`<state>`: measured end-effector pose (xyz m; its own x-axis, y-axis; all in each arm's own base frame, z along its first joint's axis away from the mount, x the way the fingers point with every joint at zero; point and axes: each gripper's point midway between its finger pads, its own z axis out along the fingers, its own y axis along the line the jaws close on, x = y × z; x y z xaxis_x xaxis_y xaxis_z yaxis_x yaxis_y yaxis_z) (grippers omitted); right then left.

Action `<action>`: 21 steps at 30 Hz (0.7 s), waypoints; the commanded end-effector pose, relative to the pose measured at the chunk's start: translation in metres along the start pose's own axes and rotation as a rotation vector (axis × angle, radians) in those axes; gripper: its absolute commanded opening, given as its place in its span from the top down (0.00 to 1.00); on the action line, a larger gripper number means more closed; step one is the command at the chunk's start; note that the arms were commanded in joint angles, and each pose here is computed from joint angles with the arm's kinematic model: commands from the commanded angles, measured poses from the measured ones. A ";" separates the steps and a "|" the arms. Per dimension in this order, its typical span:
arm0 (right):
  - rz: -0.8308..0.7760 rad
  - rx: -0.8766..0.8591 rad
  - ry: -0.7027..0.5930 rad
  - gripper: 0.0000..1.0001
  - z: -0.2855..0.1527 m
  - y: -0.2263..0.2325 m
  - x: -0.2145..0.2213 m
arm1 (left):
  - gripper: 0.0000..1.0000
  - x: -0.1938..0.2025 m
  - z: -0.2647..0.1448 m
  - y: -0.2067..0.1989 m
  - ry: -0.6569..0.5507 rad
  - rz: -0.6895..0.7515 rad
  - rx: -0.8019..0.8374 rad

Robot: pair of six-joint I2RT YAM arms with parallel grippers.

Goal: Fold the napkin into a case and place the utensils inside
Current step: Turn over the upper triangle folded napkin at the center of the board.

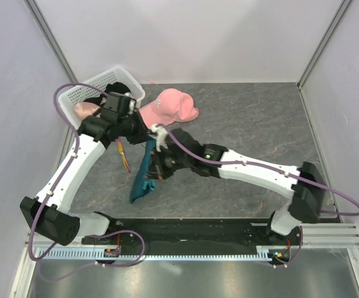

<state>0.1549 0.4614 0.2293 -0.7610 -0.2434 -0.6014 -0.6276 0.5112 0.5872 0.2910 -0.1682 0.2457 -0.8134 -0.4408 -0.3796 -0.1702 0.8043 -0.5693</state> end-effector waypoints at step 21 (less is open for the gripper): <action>0.643 0.115 0.157 0.93 -0.106 -0.196 0.208 | 0.98 0.147 0.226 -0.167 0.204 0.258 0.182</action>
<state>0.1334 0.2405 0.0652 -0.9801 0.0925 -0.1756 -0.0832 0.6119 0.7866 0.2748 -0.4149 0.0733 -0.9741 -0.0535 -0.2196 0.0583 0.8792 -0.4729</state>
